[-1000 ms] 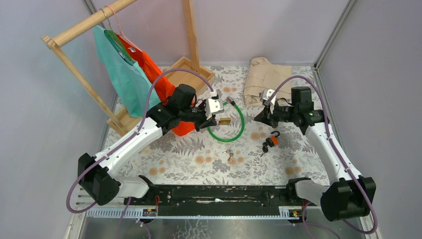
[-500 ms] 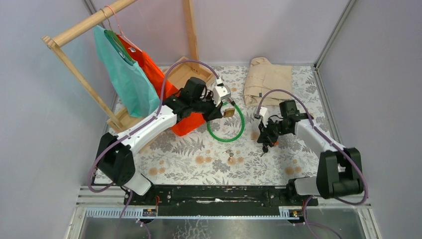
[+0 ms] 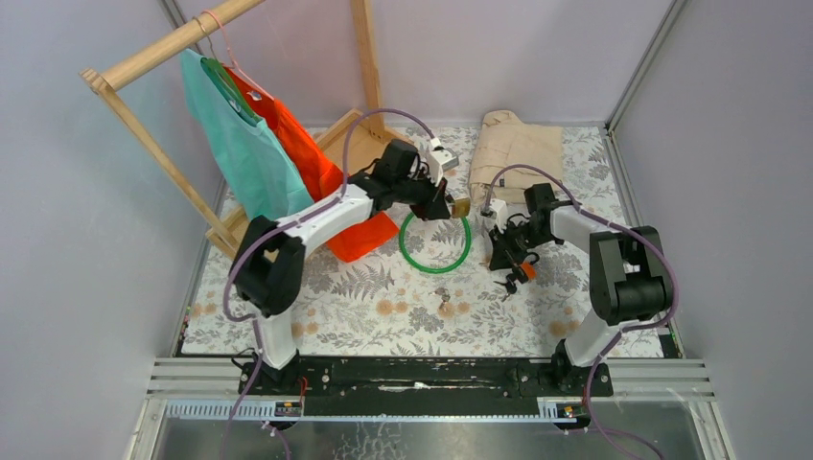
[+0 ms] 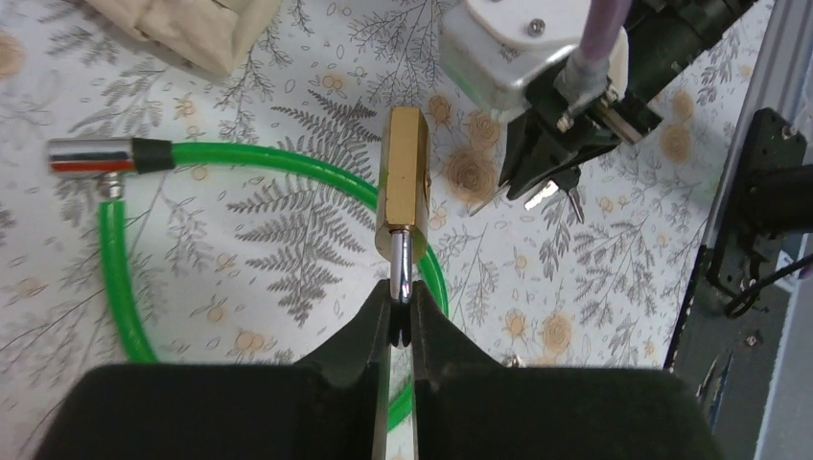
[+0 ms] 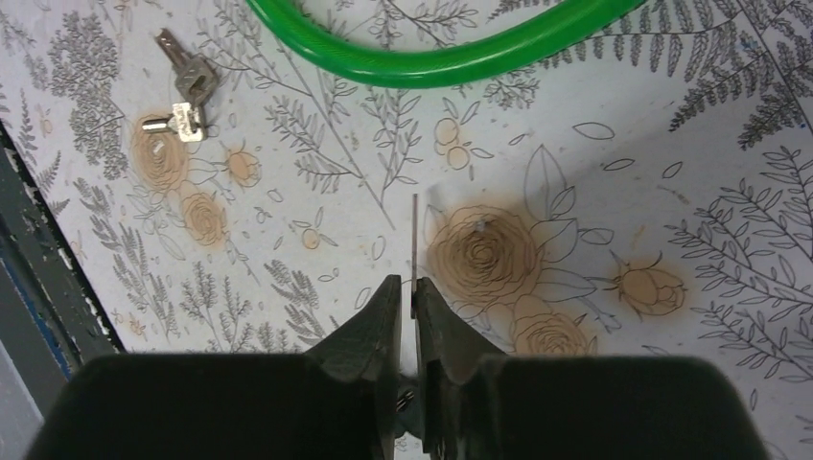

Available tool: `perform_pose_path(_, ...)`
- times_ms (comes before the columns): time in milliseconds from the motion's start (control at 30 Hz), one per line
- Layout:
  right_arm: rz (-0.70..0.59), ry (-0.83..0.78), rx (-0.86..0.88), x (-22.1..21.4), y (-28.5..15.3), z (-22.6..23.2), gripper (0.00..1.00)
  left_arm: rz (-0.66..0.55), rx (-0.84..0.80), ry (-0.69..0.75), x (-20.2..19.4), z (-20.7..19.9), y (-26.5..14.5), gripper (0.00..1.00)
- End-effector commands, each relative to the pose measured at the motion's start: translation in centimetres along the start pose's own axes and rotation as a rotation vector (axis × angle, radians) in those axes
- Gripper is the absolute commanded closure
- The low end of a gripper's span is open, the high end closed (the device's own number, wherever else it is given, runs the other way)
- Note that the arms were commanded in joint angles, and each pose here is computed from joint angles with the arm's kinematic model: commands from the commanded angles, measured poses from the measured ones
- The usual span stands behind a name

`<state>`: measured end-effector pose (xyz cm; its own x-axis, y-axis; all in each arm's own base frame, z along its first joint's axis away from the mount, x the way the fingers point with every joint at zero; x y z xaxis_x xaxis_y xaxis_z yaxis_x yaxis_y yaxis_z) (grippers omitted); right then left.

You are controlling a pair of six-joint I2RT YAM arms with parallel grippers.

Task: Lock with the key
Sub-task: Place the key at the center of the board, then place the lock at the center of the board.

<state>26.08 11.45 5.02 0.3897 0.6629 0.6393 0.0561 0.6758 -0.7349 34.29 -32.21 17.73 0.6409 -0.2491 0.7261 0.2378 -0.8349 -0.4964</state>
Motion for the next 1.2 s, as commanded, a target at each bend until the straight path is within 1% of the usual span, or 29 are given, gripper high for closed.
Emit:
perform_pose_path(0, 0.022, 0.019, -0.014, 0.3, 0.2, -1.5, 0.81, -0.09, -0.119, -0.076, 3.4, -0.5, 2.6, 1.0)
perform_pose_path(67, 0.027, 0.029, -0.017, 0.1, 0.2, -1.8, 0.76, -0.078, -0.149, -0.14, 3.3, -0.2, 4.0, 1.0)
perform_pose_path(167, 0.027, 0.049, -0.031, -0.2, -0.3, -2.0, 0.65, -0.063, -0.185, -0.215, 3.2, 0.0, 6.0, 1.0)
perform_pose_path(267, 0.016, 0.071, -0.072, -0.4, -1.7, -2.5, 0.52, -0.03, -0.199, -0.259, 2.3, 0.2, 8.0, 1.0)
perform_pose_path(367, -0.013, 0.091, -0.135, -0.5, -3.9, -2.7, 0.42, -0.005, -0.212, -0.277, 1.7, -0.2, 9.5, 1.0)
perform_pose_path(433, -0.009, 0.104, -0.185, -0.8, -5.1, -2.6, 0.37, 0.015, -0.22, -0.288, 1.1, -0.5, 10.5, 1.0)
perform_pose_path(500, 0.014, 0.121, -0.24, -1.2, -6.1, -2.6, 0.36, 0.034, -0.227, -0.299, 0.5, -0.8, 11.6, 1.0)
perform_pose_path(600, 0.049, 0.146, -0.326, -1.9, -7.4, -2.5, 0.34, 0.074, -0.23, -0.332, -0.9, -0.9, 13.3, 0.97)
perform_pose_path(700, 0.087, 0.178, -0.395, -2.4, -8.3, -2.4, 0.28, 0.098, -0.23, -0.362, -1.9, -0.7, 14.2, 0.94)
perform_pose_path(767, 0.112, 0.195, -0.426, -2.8, -8.8, -2.3, 0.26, 0.111, -0.224, -0.378, -2.7, -0.4, 14.6, 0.92)
perform_pose_path(900, 0.163, 0.206, -0.427, -3.7, -9.0, -1.9, 0.24, 0.122, -0.204, -0.392, -3.4, 0.0, 14.9, 0.83)
perform_pose_path(1033, 0.199, 0.222, -0.394, -4.8, -8.3, -1.4, 0.22, 0.128, -0.182, -0.37, -3.6, 0.3, 14.5, 0.69)
perform_pose_path(1167, 0.198, 0.242, -0.352, -5.3, -7.4, -1.0, 0.22, 0.122, -0.176, -0.311, -2.8, 0.0, 13.8, 0.54)
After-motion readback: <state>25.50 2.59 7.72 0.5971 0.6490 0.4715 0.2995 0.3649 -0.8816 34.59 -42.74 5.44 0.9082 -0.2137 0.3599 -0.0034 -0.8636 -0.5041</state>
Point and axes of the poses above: each gripper's point midway between its finger pads, its own y axis out along the fingers, its own z axis along the line the jaws close on, x = y × z, the point moved 3 cm from there along -y, back along the fingers, and after that the axes turned 13 degrees about -y, right-handed, at the moved point
